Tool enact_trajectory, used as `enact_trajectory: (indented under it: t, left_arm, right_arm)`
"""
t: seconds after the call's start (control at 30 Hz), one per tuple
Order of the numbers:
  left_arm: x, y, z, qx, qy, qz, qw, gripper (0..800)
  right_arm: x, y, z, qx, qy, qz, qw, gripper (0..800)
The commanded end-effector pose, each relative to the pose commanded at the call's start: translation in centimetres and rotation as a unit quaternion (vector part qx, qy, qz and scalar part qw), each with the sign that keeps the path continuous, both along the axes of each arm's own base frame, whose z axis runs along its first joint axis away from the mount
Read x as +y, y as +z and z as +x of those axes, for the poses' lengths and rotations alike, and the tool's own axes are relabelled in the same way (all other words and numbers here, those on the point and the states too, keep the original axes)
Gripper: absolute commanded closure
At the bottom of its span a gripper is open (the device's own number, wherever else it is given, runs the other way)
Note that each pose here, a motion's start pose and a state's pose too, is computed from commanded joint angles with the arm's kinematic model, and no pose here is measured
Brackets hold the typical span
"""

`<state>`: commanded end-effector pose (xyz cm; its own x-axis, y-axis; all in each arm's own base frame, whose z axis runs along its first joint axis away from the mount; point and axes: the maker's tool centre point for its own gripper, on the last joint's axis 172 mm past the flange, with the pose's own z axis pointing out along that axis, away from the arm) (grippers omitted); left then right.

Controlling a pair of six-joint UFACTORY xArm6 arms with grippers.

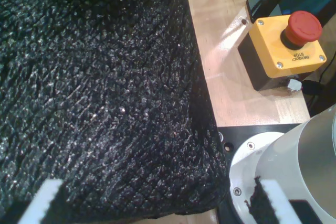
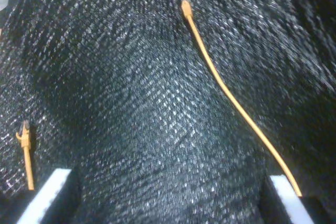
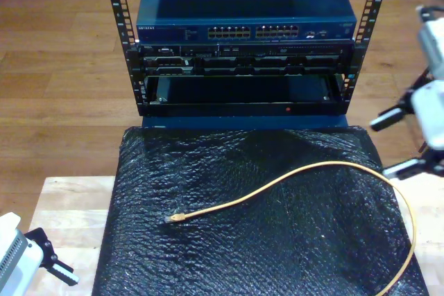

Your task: Grab the cable and plug it in

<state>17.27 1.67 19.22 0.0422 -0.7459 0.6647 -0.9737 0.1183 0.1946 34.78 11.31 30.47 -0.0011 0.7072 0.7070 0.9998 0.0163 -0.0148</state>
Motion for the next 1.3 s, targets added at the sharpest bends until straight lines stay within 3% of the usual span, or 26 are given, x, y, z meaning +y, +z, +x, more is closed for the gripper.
enact_trajectory:
  t: [0.9,1.07,1.3]
  left_arm:
    - [-0.1,-0.4,0.0,0.011,0.001,-0.008,0.9999,0]
    - [0.0,-0.5,0.0,0.015,0.002,-0.010,0.9998,0]
    - [-0.1,-0.7,-0.1,0.019,0.003,-0.012,0.9997,0]
  right_arm:
    - [17.2,-8.8,3.5,-0.040,0.057,-0.087,0.994,4]
    - [19.4,-10.5,3.4,-0.040,0.070,-0.117,0.990,4]
    - [22.2,-13.7,2.0,-0.057,0.113,-0.191,0.973,3]
